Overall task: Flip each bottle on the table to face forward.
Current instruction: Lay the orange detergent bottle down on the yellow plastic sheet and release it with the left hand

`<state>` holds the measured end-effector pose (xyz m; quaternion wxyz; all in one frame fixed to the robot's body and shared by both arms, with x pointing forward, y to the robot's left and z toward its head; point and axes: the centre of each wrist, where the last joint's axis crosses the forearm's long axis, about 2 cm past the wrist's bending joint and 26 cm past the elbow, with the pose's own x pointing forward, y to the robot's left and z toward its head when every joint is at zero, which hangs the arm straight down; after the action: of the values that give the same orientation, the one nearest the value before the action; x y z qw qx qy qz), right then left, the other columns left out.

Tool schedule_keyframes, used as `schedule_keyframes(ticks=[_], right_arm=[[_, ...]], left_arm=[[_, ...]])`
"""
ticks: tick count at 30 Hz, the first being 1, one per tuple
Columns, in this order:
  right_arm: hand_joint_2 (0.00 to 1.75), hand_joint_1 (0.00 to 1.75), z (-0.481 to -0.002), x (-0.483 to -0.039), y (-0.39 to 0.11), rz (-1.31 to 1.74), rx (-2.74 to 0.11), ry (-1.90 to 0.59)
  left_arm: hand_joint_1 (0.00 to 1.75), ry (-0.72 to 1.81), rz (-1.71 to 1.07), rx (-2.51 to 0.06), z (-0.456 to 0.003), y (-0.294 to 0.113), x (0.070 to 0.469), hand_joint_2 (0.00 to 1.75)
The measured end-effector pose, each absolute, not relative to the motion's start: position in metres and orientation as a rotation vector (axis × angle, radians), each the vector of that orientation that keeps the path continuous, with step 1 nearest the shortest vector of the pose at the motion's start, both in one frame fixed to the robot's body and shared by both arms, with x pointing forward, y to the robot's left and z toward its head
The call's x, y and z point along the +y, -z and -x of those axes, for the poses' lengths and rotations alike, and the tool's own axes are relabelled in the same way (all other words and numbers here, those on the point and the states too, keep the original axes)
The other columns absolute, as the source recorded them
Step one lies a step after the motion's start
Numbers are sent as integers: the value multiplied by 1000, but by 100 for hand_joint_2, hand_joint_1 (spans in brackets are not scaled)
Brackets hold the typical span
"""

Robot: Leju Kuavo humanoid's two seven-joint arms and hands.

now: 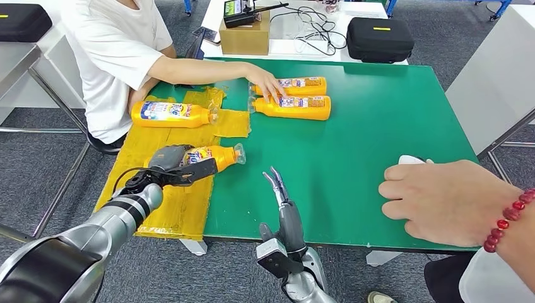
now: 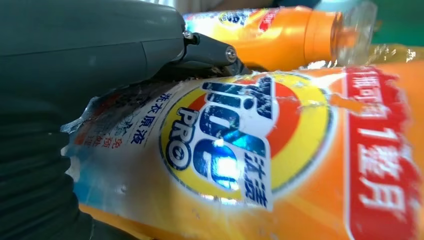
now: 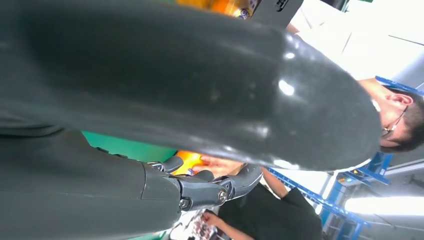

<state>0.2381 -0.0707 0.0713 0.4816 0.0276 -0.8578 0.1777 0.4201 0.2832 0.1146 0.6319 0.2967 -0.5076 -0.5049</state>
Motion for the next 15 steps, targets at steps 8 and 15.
schedule_keyframes(ticks=[8, 15], right_arm=[[0, 0, -237, -69, -70, -133, -2064, -431], [0, 0, -235, -68, -67, -151, -2051, -442]], left_arm=[[0, 1158, -559, -1080, -420, -113, 298, 175], [0, 1166, -478, -1118, -421, -115, 310, 175]])
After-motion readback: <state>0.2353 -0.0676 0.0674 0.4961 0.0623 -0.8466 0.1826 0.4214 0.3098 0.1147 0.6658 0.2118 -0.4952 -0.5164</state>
